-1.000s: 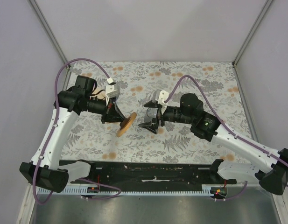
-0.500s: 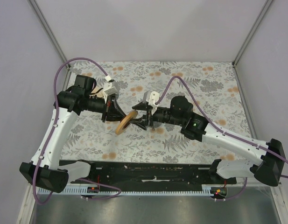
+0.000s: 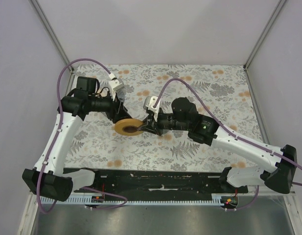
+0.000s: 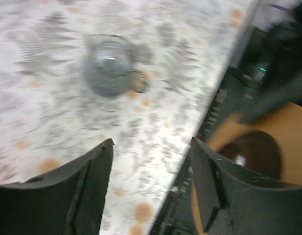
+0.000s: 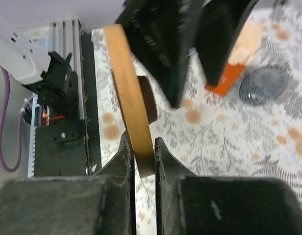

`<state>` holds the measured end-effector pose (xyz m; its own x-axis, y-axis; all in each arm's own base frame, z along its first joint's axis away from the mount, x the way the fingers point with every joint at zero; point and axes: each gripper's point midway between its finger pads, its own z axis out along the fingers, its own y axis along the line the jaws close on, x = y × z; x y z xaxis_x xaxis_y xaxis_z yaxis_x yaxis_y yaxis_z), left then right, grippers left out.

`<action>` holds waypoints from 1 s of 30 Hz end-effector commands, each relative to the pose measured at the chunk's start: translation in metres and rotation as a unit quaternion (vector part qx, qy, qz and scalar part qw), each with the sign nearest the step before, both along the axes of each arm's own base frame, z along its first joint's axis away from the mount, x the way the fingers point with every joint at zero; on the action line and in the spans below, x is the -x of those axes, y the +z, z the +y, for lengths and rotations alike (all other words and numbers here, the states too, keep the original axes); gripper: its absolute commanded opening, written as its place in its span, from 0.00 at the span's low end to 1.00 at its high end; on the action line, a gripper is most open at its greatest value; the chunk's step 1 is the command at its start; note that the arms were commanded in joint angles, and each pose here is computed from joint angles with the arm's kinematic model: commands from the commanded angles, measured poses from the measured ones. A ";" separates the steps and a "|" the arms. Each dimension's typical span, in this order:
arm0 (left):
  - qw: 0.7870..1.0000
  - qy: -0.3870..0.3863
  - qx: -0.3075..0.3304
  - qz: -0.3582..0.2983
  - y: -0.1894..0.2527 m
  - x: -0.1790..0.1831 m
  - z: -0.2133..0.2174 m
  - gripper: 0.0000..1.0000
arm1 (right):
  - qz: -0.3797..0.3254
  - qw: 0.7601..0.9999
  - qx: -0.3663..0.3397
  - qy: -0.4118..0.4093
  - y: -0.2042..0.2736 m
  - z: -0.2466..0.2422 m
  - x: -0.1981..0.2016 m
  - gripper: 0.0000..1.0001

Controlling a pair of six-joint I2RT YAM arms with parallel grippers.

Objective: Place the coffee filter in the dripper

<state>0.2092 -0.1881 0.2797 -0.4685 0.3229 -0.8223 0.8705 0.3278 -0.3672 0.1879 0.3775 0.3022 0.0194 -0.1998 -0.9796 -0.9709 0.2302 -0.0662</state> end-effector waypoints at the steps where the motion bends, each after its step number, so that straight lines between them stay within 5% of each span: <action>1: 0.977 0.196 -0.077 -0.033 -0.011 -0.073 0.036 0.73 | 0.071 0.980 0.060 -0.177 -0.007 -0.038 -0.066 0.00; 7: 0.986 0.169 -0.010 -0.005 -0.018 -0.084 0.017 0.76 | 0.167 0.974 0.047 -0.145 -0.032 -0.043 -0.069 0.00; 16: 0.969 0.235 -0.068 -0.037 -0.022 -0.116 0.042 0.77 | 0.303 0.934 0.053 -0.183 -0.057 -0.091 -0.107 0.00; 21: 0.973 0.223 -0.061 0.003 -0.042 -0.108 0.036 0.77 | 0.409 0.903 0.031 -0.129 -0.077 -0.104 -0.113 0.00; 30: 0.974 0.221 -0.058 0.003 -0.042 -0.103 0.036 0.77 | 0.496 0.865 0.013 -0.074 -0.107 -0.113 -0.122 0.00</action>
